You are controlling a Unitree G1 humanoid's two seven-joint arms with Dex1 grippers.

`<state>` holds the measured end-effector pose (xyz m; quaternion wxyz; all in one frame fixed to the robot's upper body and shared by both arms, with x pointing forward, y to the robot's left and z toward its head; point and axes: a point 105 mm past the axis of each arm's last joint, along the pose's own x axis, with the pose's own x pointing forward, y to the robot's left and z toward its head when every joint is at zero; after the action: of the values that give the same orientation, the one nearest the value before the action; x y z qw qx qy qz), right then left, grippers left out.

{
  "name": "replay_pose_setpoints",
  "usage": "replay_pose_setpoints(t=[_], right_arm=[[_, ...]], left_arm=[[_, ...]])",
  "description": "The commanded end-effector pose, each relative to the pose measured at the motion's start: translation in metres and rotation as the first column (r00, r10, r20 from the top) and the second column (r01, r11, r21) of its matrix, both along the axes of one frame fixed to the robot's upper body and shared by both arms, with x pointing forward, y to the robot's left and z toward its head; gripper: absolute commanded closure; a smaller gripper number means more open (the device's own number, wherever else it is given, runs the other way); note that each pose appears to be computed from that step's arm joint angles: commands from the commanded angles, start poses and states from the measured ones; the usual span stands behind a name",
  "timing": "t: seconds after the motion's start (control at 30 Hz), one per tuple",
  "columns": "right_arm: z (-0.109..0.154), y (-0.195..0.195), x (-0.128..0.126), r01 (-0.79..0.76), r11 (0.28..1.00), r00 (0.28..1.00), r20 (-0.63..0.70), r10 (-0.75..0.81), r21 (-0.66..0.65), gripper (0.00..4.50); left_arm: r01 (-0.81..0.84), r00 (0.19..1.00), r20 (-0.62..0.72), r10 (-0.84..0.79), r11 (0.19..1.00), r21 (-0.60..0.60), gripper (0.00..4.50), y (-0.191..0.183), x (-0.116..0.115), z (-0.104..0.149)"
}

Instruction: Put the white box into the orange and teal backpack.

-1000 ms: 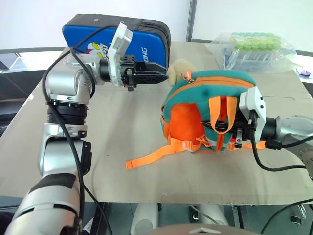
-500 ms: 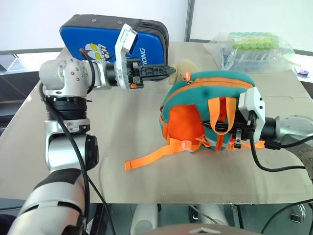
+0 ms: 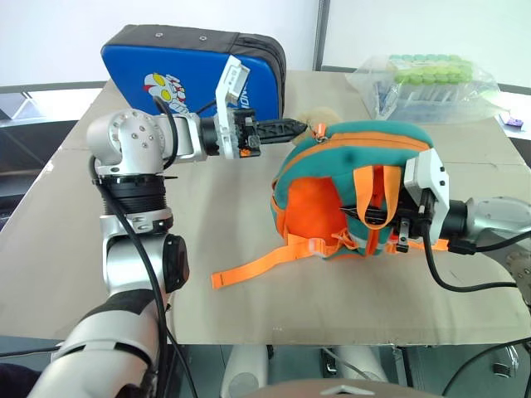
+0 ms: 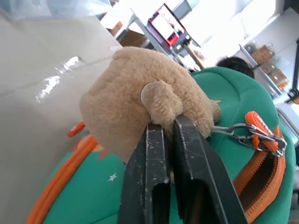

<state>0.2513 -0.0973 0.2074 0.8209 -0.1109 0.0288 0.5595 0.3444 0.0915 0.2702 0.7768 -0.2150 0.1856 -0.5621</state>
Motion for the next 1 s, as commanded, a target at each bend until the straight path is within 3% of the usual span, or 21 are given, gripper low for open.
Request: replay_pose_setpoints(t=[0.03, 0.23, 0.37, 0.47, 0.63, 0.87, 1.0], right_arm=[[0.014, -0.008, 0.013, 0.111, 0.992, 0.991, 0.065, -0.115, 0.051, 4.50], [0.032, -0.025, 0.054, 0.345, 0.918, 0.932, 0.043, -0.360, 0.196, 4.50], [0.048, -0.029, 0.067, 0.402, 0.862, 0.906, 0.005, -0.424, 0.307, 4.50], [0.064, -0.038, 0.081, 0.468, 0.778, 0.869, -0.056, -0.492, 0.420, 4.50], [0.064, -0.043, 0.083, 0.489, 0.769, 0.858, -0.067, -0.510, 0.411, 4.50], [0.069, -0.052, 0.084, 0.504, 0.748, 0.847, -0.078, -0.526, 0.431, 4.50], [0.087, -0.067, 0.088, 0.536, 0.668, 0.814, -0.104, -0.572, 0.517, 4.50]], left_arm=[[-0.023, 0.993, 0.111, 0.039, 0.990, -0.137, 4.41, 0.017, -0.007, 0.033], [-0.065, 0.988, 0.120, 0.096, 0.969, -0.239, 4.41, 0.065, -0.032, 0.040], [-0.141, 0.985, 0.075, 0.156, 0.975, -0.174, 4.41, 0.083, -0.044, 0.013], [-0.299, 0.954, -0.020, 0.299, 0.945, -0.130, 4.41, 0.104, -0.041, -0.026], [-0.382, 0.924, -0.065, 0.377, 0.921, -0.084, 4.41, 0.112, -0.045, -0.057], [-0.455, 0.888, -0.090, 0.451, 0.890, -0.037, 4.41, 0.111, -0.038, -0.081], [-0.530, 0.836, -0.123, 0.535, 0.845, 0.070, 4.41, 0.110, -0.026, -0.110]])
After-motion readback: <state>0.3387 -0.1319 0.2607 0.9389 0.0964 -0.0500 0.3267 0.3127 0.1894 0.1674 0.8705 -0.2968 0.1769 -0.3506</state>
